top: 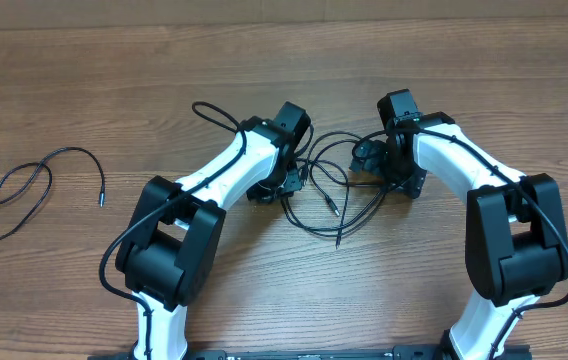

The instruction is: Untangle cables

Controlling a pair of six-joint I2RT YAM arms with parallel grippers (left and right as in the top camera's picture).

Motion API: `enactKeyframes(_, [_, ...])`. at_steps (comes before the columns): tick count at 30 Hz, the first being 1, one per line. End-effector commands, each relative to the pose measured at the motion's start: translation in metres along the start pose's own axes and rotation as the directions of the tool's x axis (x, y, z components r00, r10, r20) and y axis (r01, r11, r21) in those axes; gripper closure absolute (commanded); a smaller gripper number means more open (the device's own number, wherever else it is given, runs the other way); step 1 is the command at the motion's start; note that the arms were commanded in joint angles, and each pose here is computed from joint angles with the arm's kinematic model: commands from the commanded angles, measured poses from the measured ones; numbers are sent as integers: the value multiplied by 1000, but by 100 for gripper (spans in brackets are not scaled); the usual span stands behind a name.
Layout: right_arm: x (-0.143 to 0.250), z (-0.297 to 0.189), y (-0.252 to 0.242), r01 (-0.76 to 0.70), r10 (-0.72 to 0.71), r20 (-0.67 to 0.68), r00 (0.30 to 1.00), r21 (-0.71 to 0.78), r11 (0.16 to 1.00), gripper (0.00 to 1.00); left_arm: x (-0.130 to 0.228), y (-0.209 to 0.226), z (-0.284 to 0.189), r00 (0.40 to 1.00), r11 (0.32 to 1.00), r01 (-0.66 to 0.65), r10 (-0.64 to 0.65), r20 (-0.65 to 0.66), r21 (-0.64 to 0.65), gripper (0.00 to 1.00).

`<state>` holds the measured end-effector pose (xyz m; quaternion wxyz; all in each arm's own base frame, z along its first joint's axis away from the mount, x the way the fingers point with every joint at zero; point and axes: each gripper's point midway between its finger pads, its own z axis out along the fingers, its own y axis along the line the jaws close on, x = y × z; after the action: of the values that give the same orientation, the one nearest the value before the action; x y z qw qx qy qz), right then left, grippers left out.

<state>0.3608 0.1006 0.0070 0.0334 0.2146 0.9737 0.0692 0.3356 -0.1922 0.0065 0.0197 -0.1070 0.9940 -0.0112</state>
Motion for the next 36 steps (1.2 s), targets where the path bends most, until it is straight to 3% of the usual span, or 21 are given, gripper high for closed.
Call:
enactKeyframes(1, [26,-5,16,-25,9,-144,990,-111,994,0,6,5,7,1000,1000,15,-15,2,-24,85])
enactKeyframes(3, [25,-11,21,-32,8,-162,987,-147,989,0,6,6,7,1000,1000,15,-15,2,-25,96])
enactKeyframes(11, [35,-61,35,203,-264,-230,937,-256,945,0,-2,14,7,999,997,-47,48,24,-55,96])
enactKeyframes(19, [27,-62,41,229,-284,-189,940,-268,936,0,-10,35,7,1000,997,-4,5,9,-80,96])
enactKeyframes(20, [26,-63,44,213,-272,-190,944,-283,935,4,-11,39,7,1000,997,2,-2,4,-83,95])
enactKeyframes(23, [31,-64,57,230,-300,-182,937,-328,916,49,-12,46,10,1000,997,11,-12,-13,-74,95])
enactKeyframes(26, [37,-60,67,272,-337,-163,927,-324,906,75,-7,37,14,997,999,-47,47,-60,12,88])
enactKeyframes(31, [53,-43,80,377,-418,-115,901,-270,886,76,4,8,12,977,965,-163,187,-105,204,61])
enactKeyframes(36, [66,-27,86,434,-467,-92,879,-249,866,71,12,-6,7,964,937,-186,232,-128,297,56])
